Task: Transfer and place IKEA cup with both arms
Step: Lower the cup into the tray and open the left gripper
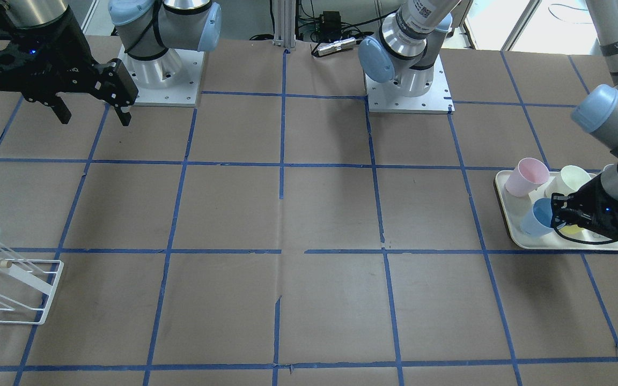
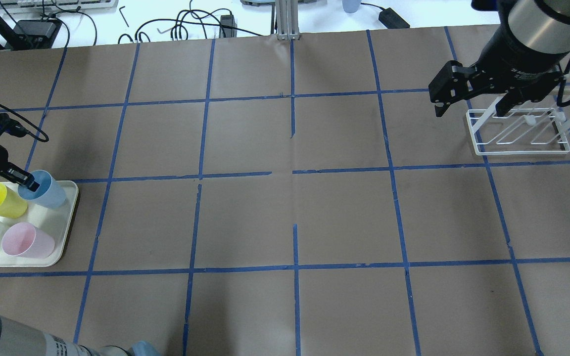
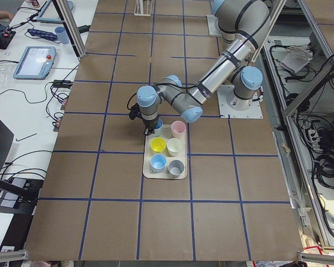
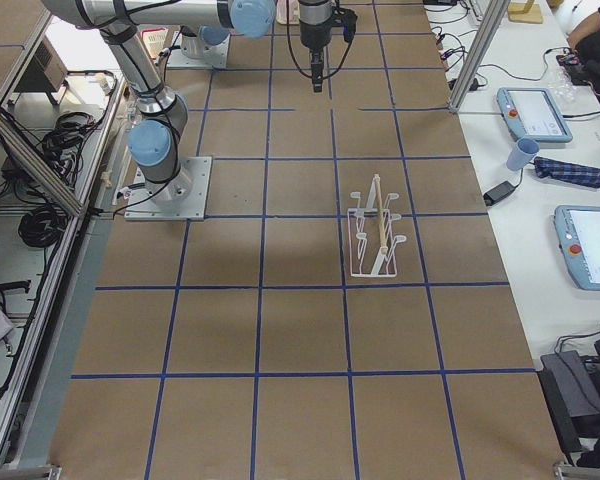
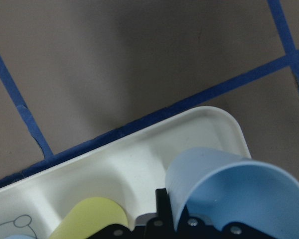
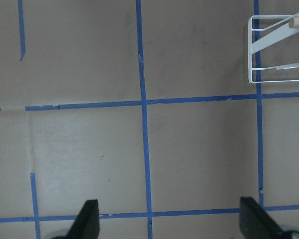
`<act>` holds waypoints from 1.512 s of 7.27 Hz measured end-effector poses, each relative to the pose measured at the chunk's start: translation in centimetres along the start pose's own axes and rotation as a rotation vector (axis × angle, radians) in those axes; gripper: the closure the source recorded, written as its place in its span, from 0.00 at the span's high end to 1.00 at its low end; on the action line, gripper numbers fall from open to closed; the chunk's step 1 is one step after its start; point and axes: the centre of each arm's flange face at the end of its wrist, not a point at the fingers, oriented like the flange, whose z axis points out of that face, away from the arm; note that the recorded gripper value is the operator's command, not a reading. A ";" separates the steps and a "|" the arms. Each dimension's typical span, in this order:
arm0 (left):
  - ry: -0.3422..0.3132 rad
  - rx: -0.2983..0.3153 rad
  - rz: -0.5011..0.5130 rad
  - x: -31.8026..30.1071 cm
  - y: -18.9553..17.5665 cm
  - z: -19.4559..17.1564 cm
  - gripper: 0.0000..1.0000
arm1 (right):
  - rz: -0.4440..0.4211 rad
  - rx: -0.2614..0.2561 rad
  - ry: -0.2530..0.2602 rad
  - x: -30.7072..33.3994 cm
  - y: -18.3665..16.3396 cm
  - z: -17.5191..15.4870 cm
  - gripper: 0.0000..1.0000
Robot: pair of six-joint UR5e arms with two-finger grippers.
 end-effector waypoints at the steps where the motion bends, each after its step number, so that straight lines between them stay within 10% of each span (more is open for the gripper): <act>1: 0.011 0.008 -0.001 0.0 0.1 0.3 0.56 | 0.020 0.016 -0.002 -1.5 -0.2 0.3 1.00; 8: 0.032 0.004 -0.013 -0.4 0.4 0.8 0.59 | 0.037 0.048 -0.017 -4.5 -3.6 0.0 1.00; 11: 0.061 -0.007 -0.026 0.1 0.5 0.7 0.84 | 0.045 0.050 -0.020 -4.6 -3.9 0.0 1.00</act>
